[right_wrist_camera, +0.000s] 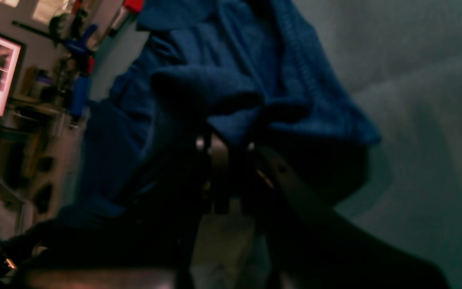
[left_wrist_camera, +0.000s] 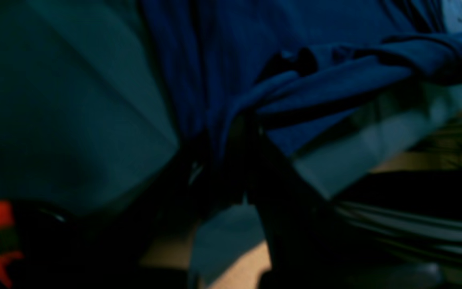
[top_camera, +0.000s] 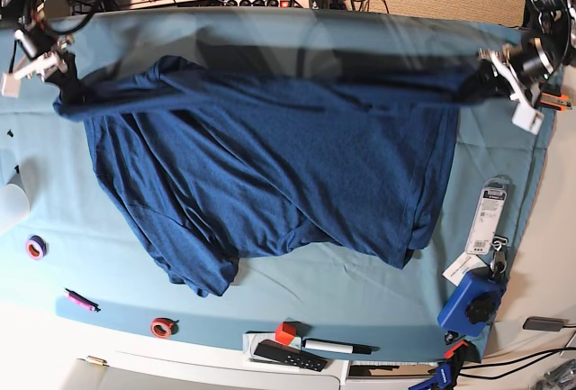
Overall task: Layout the t-shirt on the table in an organized manner, then fold the t-shirt properly
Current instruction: 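Lift the shirt edge with both grippers and pull it taut apart, then release the shirt with the left gripper and swing it over the shirt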
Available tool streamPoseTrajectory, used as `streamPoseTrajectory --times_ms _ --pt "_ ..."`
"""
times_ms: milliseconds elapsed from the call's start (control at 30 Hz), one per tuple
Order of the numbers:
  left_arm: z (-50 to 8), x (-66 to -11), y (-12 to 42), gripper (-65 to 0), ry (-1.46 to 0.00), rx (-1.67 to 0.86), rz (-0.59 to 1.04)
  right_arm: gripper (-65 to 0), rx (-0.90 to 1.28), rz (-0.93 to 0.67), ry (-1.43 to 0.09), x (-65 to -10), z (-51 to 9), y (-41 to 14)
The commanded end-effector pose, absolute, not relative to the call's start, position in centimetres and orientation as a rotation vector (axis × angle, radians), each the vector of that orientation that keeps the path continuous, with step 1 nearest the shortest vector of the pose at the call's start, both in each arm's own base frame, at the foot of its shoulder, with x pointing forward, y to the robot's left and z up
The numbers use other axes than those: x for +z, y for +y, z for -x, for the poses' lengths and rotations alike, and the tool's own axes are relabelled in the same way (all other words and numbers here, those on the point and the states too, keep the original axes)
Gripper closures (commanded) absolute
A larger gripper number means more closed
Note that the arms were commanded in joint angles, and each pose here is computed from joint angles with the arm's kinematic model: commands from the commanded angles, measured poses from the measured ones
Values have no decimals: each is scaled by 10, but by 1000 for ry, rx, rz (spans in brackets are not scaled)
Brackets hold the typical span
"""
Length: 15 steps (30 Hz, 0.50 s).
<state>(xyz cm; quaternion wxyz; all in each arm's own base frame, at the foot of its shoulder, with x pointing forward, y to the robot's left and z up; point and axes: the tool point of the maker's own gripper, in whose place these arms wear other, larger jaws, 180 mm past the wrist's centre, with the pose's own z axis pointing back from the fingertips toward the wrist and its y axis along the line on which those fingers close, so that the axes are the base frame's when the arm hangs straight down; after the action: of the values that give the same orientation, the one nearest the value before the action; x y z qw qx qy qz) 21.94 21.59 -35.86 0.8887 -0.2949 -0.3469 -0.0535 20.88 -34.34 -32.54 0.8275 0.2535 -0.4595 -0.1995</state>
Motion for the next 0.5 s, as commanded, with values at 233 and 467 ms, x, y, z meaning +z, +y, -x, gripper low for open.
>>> streamPoseTrajectory --times_ms 233,467 --pt "-253 -356 206 0 -775 -178 531 0 -300 -428 -834 -345 -228 -334" --pt "-275 -372 183 0 -738 -272 427 0 -269 -327 -749 -369 -240 -326"
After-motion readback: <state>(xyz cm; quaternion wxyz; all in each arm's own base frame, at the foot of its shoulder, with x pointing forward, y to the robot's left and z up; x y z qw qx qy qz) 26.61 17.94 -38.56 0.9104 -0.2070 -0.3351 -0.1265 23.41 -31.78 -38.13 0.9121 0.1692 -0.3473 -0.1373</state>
